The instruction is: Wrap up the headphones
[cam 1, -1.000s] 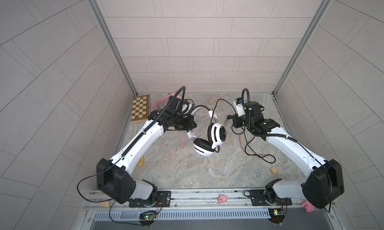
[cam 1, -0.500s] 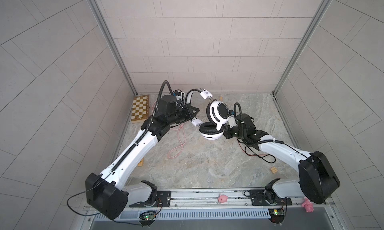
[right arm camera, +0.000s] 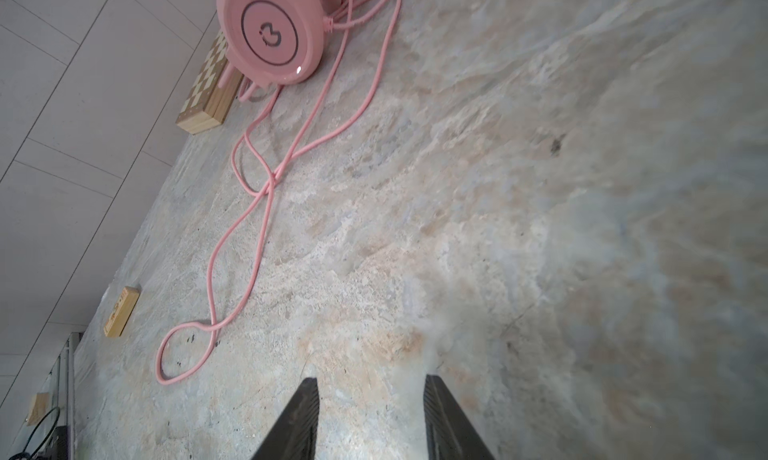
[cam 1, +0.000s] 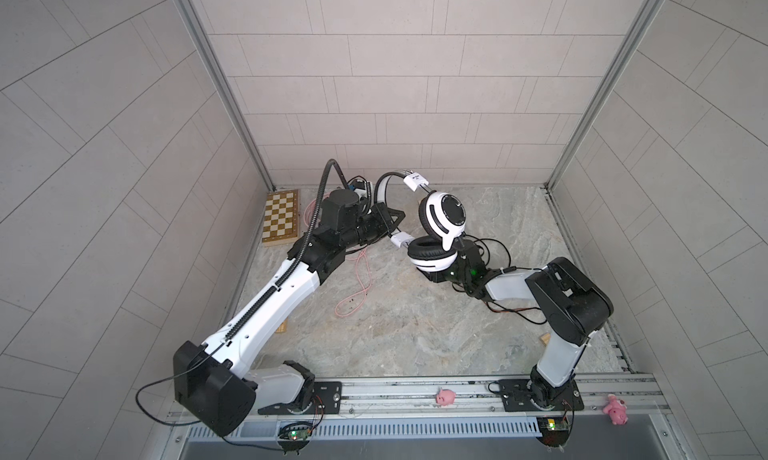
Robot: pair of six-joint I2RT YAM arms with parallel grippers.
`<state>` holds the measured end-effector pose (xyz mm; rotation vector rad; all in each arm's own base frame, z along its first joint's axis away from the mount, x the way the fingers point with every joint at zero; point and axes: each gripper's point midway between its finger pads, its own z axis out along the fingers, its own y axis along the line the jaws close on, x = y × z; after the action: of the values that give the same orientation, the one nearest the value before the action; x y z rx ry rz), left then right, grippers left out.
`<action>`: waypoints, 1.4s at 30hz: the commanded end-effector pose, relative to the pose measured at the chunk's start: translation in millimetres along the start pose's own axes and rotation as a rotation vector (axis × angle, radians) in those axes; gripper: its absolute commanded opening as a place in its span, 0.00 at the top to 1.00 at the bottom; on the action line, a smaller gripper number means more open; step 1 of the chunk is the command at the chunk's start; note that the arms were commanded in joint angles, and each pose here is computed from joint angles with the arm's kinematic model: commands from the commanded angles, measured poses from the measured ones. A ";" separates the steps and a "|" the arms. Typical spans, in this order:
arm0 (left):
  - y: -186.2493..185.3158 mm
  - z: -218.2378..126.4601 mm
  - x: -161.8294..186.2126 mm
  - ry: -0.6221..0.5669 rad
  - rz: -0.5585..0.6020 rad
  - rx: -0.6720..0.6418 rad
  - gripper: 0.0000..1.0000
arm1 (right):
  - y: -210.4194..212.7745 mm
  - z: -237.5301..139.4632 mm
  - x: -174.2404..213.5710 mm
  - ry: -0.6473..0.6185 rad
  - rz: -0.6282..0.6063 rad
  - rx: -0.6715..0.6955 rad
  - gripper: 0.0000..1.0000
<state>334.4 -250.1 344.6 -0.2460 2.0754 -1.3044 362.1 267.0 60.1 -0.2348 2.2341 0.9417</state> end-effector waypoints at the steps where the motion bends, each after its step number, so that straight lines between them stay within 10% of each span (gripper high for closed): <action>1: -48.2 -19.6 -36.6 -0.145 0.005 0.111 1.00 | 15.6 -0.9 4.8 -0.035 -0.005 -0.038 0.57; 8: -30.3 -29.8 -79.6 -0.397 -0.022 -0.004 1.00 | 26.8 -7.6 60.4 0.089 -0.045 0.011 0.59; 13: -2.1 -33.7 -101.5 -0.547 -0.102 -0.119 1.00 | 35.9 -18.0 83.7 0.143 -0.063 0.028 0.80; 25: 36.9 -23.3 -127.0 -0.704 -0.124 -0.296 1.00 | 83.4 -59.6 112.1 0.256 -0.334 0.111 0.96; 42: 152.0 -19.7 -102.2 -0.697 0.182 -0.763 1.00 | 131.0 -182.0 0.6 -0.036 -0.538 0.212 0.97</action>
<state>425.0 -117.9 246.3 -0.7063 1.8901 -0.1967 207.8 257.3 212.3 -0.6834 2.0712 0.5411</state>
